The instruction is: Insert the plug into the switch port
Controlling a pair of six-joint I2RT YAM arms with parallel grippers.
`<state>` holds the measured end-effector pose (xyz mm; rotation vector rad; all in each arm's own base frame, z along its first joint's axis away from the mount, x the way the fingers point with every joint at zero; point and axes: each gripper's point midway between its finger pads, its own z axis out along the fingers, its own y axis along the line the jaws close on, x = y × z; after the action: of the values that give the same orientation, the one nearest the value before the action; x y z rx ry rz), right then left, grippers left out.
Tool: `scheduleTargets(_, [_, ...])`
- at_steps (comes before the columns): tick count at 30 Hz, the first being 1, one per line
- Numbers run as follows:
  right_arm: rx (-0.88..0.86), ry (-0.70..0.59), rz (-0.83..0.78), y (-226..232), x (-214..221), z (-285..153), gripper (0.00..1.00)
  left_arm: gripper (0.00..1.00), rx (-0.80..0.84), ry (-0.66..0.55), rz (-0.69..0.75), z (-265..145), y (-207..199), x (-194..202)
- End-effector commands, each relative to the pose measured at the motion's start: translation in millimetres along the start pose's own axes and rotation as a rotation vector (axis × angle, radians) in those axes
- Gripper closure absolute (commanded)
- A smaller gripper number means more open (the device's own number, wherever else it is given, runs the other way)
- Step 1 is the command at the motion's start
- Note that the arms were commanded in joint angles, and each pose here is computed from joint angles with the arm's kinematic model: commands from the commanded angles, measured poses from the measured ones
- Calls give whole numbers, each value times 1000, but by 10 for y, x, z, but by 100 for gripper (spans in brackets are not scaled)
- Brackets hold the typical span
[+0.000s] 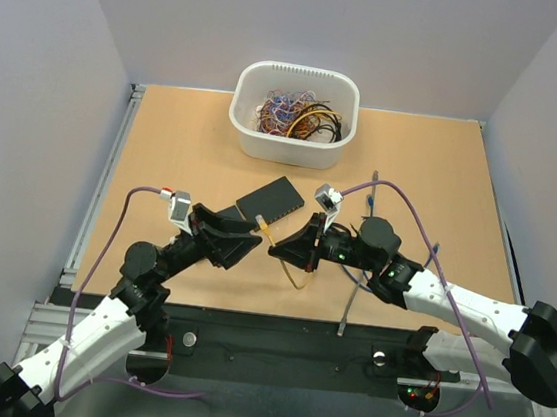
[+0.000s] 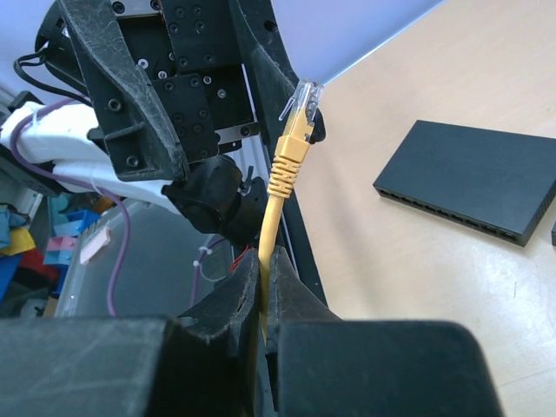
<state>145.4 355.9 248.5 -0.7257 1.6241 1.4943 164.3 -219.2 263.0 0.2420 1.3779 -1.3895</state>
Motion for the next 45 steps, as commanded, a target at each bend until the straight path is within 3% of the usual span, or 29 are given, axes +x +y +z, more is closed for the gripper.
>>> scheduleTargets(1, [-78, -43, -31, 172, -112, 4, 100, 31, 47, -81, 25, -10, -127, -172])
scheduleTargets(11, [-89, -34, -25, 182, -79, 0, 100, 30, 7, -233, 9, -94, -159, -481])
scheduleTargets(19, [-114, -22, -27, 212, -52, 6, 100, 30, -35, -215, -17, -38, -34, -425])
scheduleTargets(25, [-336, 24, -34, 586, 10, -74, 100, 30, -1, -216, -24, -25, -114, -452])
scheduleTargets(30, [-404, 45, -25, 691, 14, -82, 100, 30, 40, -229, -30, -57, -251, -524])
scheduleTargets(45, [-372, 8, -26, 605, -78, 48, 99, 30, 57, -168, -53, -77, -283, -400])
